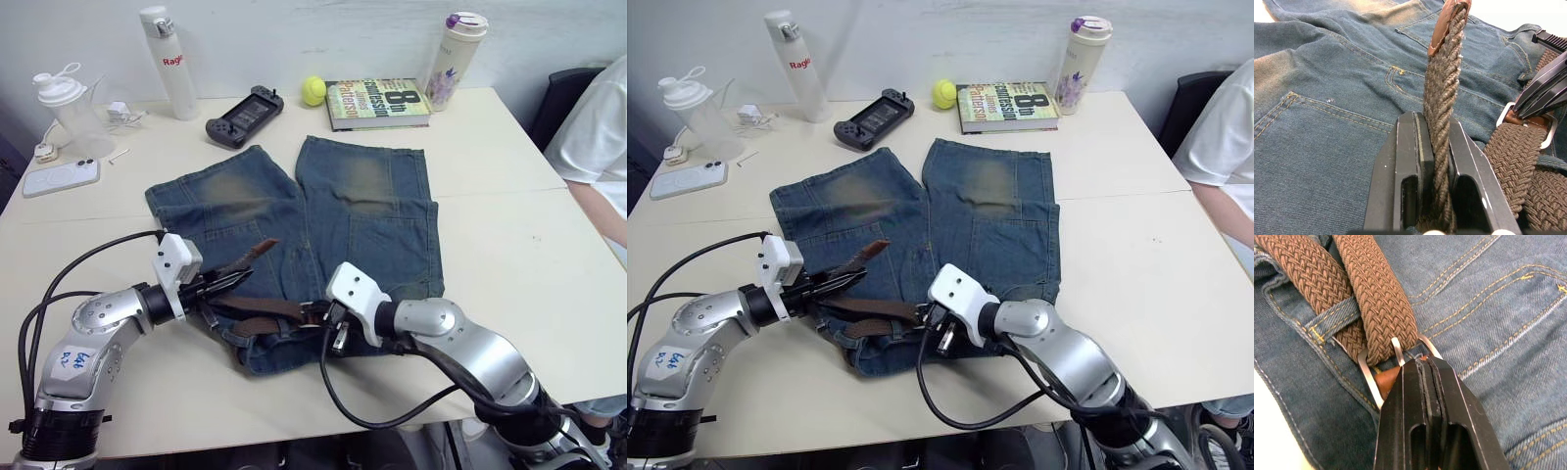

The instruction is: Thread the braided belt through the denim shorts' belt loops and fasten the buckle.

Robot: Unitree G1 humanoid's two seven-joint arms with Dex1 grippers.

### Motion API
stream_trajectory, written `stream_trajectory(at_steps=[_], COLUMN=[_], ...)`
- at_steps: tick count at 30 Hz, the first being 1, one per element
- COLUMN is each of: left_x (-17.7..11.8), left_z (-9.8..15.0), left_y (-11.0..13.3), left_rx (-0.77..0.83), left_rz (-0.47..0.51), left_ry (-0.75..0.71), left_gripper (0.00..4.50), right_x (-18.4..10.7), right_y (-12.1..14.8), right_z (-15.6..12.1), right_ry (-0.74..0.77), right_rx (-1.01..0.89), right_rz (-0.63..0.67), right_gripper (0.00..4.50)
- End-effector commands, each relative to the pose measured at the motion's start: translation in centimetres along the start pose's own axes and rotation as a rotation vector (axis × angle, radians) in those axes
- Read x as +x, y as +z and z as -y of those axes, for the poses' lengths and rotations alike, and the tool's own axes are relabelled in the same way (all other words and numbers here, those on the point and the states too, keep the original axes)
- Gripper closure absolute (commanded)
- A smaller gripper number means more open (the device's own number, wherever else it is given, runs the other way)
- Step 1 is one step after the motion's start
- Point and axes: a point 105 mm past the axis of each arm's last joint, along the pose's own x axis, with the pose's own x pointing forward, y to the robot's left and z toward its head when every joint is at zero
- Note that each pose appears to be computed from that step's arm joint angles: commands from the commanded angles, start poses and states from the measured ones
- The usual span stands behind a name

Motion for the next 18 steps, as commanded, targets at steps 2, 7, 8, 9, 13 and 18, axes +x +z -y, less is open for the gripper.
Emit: stream_trajectory(at_steps=[2,7,8,9,13,18], left_x=[0.1,0.3,0.3,0.3,0.5,1.1], left_z=[0.2,0.1,0.1,0.1,0.1,-0.1], left_y=[1.5,1.7,1.7,1.6,1.8,2.2], left_rx=[0.052,0.053,0.053,0.053,0.053,0.057], left_rz=[0.035,0.041,0.040,0.039,0.042,0.047], left_ry=[-0.004,-0.002,0.000,0.001,0.003,-0.003], left_gripper=[4.27,4.27,4.27,4.27,4.27,4.27], right_x=[0.3,0.9,0.9,1.0,0.7,0.7], right_y=[0.2,-1.2,-1.6,-1.9,-2.8,-3.3], right_z=[-0.6,-0.8,-0.8,-0.9,-0.8,-0.6], right_ry=[0.024,0.043,0.044,0.044,0.033,-0.003], right_rx=[-0.039,-0.109,-0.133,-0.151,-0.304,-0.520], right_rz=[0.000,-0.084,-0.101,-0.111,-0.151,-0.157], right_gripper=[4.49,4.49,4.49,4.49,4.49,4.49])
